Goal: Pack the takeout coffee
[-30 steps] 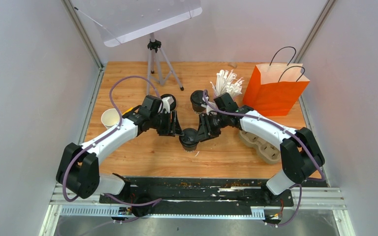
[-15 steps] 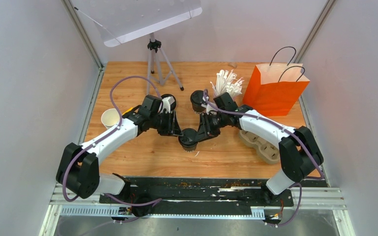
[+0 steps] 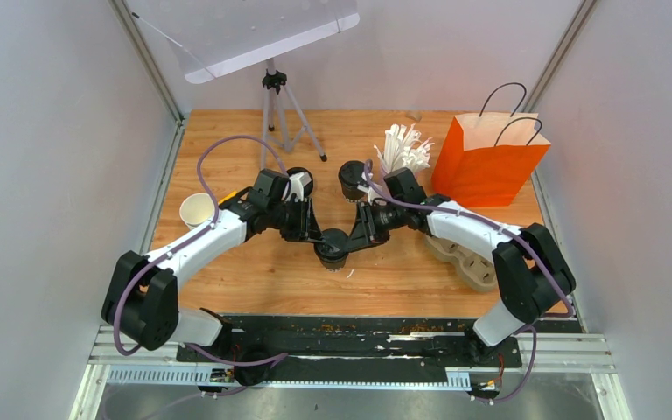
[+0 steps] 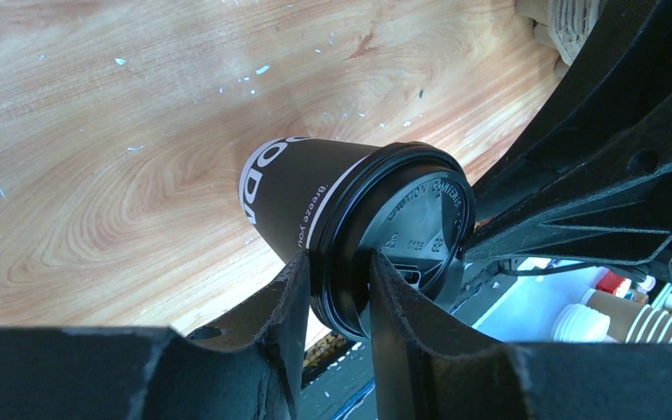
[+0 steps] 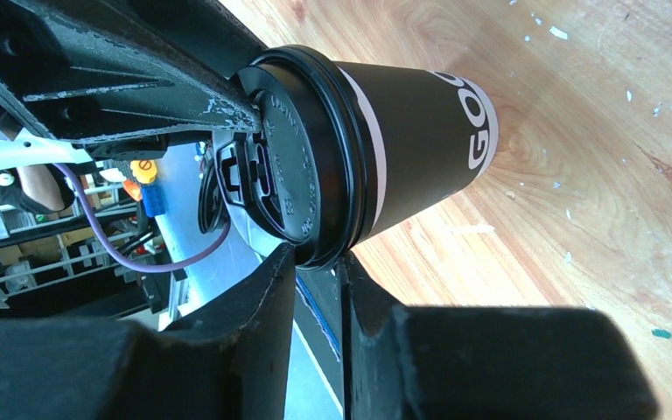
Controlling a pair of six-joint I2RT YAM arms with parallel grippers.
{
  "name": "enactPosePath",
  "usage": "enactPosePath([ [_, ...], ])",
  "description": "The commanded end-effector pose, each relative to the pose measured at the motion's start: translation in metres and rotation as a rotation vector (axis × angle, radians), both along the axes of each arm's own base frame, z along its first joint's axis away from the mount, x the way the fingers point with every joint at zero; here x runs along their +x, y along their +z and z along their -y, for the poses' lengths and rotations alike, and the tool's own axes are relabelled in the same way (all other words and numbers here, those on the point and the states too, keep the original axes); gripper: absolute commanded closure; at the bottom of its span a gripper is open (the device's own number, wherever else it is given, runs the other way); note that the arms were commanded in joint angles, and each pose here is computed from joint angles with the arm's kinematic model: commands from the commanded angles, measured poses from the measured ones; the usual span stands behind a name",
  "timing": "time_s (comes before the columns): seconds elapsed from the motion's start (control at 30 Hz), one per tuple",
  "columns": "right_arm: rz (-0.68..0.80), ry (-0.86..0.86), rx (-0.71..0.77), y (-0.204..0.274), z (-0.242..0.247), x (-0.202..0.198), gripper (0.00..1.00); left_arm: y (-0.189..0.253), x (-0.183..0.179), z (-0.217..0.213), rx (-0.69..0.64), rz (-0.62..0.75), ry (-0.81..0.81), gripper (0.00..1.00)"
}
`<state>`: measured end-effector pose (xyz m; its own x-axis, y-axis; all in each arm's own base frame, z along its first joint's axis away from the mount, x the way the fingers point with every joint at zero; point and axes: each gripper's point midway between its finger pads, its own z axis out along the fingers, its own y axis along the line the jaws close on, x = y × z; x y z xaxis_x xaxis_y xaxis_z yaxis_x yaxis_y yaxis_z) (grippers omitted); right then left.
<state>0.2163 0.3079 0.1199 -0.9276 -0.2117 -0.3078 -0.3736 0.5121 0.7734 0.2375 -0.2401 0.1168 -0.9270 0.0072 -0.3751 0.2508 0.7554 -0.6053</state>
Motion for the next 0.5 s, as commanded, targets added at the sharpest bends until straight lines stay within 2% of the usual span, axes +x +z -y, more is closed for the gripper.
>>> enactPosePath([
  [0.0,0.002,0.013,-0.096,-0.051,0.012,-0.007,0.78,-0.04,-0.006,-0.023,0.161,-0.044,0.012,0.64],
  [0.47,0.024,0.033,-0.129,-0.1,0.03,-0.025,0.77,-0.063,-0.02,-0.037,0.213,-0.097,0.04,0.66],
])
